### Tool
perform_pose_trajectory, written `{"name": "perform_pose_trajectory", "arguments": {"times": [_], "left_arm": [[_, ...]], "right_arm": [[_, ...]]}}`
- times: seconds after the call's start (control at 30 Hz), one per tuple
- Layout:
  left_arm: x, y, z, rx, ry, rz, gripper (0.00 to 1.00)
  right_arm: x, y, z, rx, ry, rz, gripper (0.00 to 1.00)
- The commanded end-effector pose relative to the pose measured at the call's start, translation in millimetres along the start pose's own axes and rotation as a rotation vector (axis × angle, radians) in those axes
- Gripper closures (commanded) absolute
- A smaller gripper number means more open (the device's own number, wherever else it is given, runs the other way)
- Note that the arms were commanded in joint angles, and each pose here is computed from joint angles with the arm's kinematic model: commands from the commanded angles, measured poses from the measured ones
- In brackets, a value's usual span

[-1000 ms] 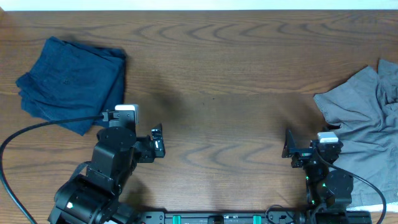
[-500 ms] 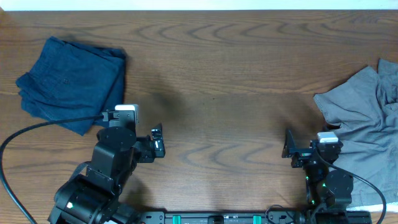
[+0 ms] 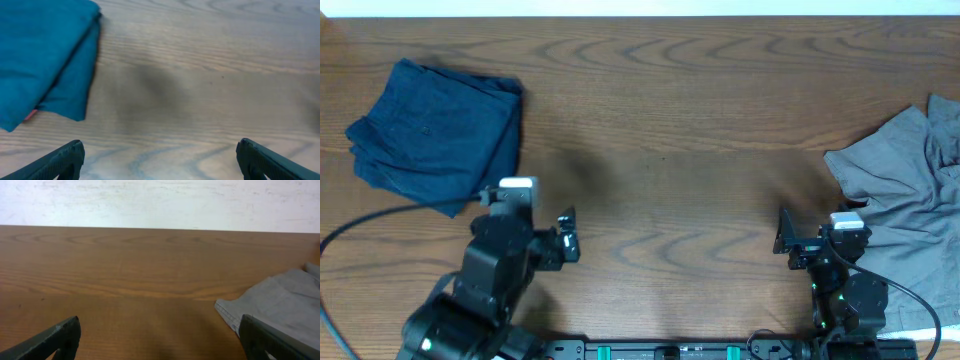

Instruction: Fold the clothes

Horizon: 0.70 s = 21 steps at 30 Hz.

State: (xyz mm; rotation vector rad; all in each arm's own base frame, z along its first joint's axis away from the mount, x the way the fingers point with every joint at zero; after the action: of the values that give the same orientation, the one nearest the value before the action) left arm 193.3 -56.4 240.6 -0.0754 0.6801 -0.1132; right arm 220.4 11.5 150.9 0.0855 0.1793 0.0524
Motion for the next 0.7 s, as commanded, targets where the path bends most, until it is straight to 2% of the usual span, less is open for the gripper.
{"name": "perform_pose_trajectory", "arguments": {"times": [0.0,0.37,0.67], "left_arm": [[4,16,-13,-0.005,-0.045,0.052,0.02],[42,42,-33,-0.127,-0.388,0.066,0.02],[54,48,-27,0.048,-0.606,0.116,0.02]], "right_arm": [[0,-1,-2,-0.012,0.010,-0.004,0.01],[0,-1,-2,-0.012,0.010,-0.004,0.01],[0,-1,-2,-0.012,0.010,-0.004,0.01]]}}
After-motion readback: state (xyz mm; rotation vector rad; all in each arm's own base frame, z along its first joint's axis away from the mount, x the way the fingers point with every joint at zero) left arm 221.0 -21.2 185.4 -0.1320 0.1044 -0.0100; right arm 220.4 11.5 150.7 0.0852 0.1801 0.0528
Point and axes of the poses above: each gripper's point midway between its finger pads, its own x axis out along the fingers, its own y axis along the line the jaws close on, z = x × y, the point moved 2 cm from there along -x, back along the fingers, and after that the axes turned 4 degrees about x, right-handed, at the moved point
